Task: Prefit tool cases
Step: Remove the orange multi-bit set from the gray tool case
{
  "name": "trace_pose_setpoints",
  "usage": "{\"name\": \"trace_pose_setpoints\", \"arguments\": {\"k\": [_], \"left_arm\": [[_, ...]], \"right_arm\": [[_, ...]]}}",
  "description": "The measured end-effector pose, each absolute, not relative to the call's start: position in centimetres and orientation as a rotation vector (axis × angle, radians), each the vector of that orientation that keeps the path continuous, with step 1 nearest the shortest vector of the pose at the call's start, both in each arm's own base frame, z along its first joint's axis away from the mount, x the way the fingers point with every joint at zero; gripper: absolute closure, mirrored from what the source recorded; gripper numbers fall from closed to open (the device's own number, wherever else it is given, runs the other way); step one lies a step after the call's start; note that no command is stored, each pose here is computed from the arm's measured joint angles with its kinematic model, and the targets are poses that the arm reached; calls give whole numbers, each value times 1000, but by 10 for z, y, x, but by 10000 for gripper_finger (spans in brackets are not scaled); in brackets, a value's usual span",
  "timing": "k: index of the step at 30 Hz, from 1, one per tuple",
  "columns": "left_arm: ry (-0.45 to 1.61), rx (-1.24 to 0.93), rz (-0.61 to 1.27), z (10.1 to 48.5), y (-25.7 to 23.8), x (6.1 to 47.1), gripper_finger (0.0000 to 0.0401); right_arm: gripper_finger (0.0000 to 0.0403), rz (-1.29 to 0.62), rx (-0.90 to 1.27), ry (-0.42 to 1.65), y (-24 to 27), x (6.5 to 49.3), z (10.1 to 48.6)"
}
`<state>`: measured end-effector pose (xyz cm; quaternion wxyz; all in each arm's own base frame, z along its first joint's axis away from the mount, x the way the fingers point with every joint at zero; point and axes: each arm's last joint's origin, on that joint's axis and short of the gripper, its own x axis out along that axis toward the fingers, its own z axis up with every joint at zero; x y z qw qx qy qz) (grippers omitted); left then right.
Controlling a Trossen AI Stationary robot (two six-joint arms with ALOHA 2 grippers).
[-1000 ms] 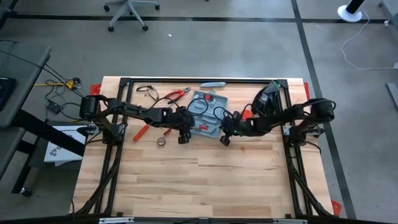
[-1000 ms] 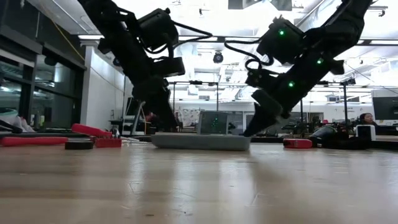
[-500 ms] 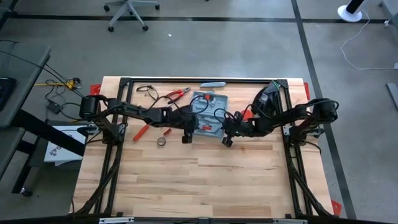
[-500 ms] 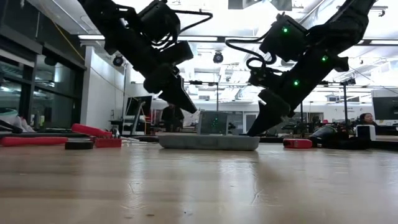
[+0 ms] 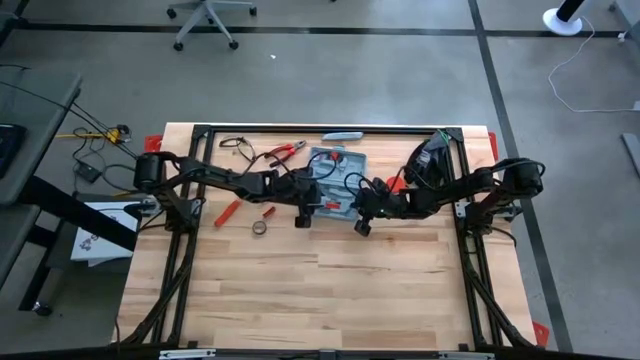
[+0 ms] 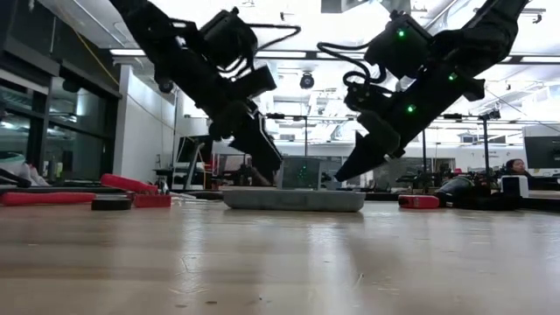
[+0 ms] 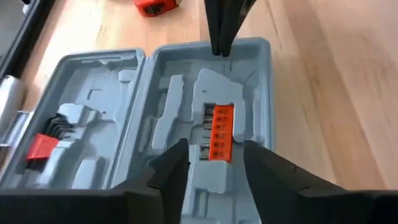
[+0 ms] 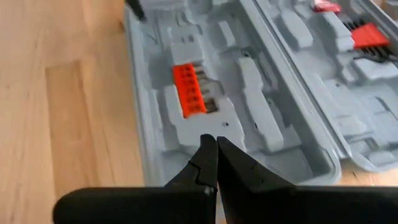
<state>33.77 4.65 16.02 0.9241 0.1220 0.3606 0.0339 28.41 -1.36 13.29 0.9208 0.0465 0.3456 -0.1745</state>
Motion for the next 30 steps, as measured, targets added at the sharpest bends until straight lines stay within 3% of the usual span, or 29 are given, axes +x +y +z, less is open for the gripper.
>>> {"name": "trace_pose_setpoints", "arguments": {"k": [8,19,30], "left_arm": [[784,249,46,142,53,362,209],[1074,300,-41,138,66,389,208],[1081,264,-104,123,71,402,226]], "right_arm": [[403,-356,95,703,-14,285,134],[403,-355,90,719,-13,284,133],[403,-352,83,720,-13,284,133]]}}
